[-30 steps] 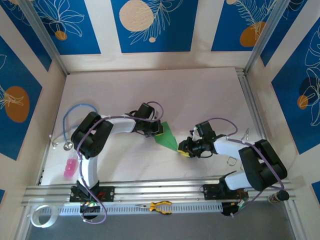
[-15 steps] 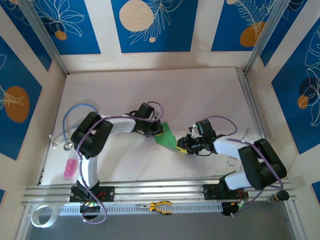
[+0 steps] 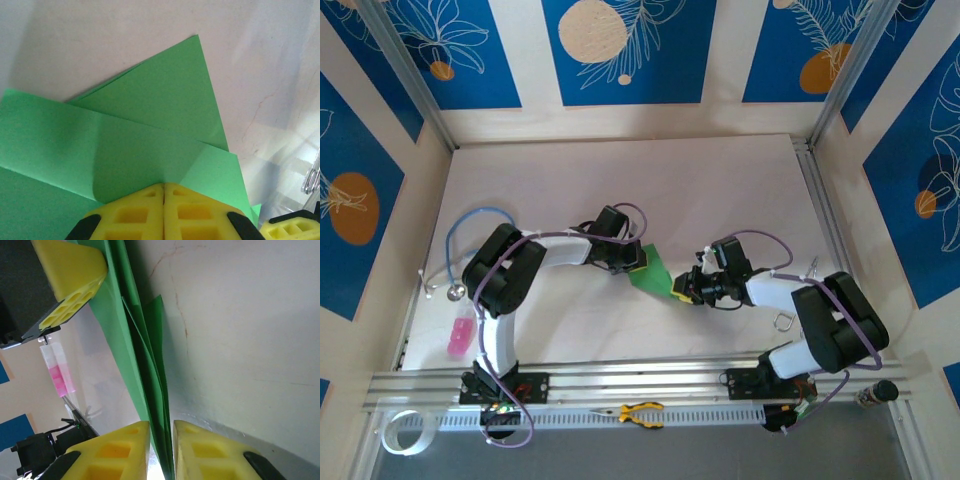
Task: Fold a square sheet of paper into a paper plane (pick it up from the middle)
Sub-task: Turn over the paper at the center of the table, then fold the wing for the fifth time at the center of the table.
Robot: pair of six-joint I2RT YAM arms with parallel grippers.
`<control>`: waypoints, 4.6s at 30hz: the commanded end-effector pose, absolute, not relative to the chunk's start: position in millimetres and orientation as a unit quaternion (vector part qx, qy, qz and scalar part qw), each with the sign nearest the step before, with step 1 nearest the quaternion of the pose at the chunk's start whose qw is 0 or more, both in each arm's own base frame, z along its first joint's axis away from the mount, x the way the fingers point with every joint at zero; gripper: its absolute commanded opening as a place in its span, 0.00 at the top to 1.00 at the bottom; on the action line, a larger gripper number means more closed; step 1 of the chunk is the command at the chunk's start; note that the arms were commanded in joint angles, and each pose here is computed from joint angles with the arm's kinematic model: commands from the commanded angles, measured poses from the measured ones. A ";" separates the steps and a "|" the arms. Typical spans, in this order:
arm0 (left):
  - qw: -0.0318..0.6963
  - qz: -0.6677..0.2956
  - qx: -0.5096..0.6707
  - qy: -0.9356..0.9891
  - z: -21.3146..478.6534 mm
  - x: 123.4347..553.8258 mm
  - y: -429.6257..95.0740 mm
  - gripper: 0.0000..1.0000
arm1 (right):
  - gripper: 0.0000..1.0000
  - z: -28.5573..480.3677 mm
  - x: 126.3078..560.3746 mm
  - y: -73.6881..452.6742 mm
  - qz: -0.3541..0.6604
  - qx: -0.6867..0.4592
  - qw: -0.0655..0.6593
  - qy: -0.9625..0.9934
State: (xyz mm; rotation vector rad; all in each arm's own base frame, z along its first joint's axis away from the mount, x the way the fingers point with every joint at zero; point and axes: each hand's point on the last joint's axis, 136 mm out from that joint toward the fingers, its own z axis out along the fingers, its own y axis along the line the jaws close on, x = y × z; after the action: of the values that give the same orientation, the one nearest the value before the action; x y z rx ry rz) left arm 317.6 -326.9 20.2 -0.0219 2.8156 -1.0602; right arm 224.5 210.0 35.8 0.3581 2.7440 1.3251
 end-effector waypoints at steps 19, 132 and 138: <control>0.263 -0.321 -0.023 0.909 130.6 334.2 -270.7 0.60 | 0.97 126.6 242.4 186.4 0.349 -0.015 0.187 0.918; 0.049 -0.325 -0.083 0.941 -12.0 297.3 -277.9 0.92 | 0.76 46.1 279.5 218.3 0.368 0.162 0.030 0.915; 0.049 -0.327 -0.074 0.941 -10.8 297.7 -279.8 0.93 | 0.75 40.5 286.0 218.9 0.375 0.157 0.018 0.913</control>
State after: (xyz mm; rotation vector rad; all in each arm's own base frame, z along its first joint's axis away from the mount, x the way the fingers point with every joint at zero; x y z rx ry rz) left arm 322.0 -292.8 19.5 -0.2252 2.7409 -1.0943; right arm 287.1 211.6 36.7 0.5509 2.8217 1.0950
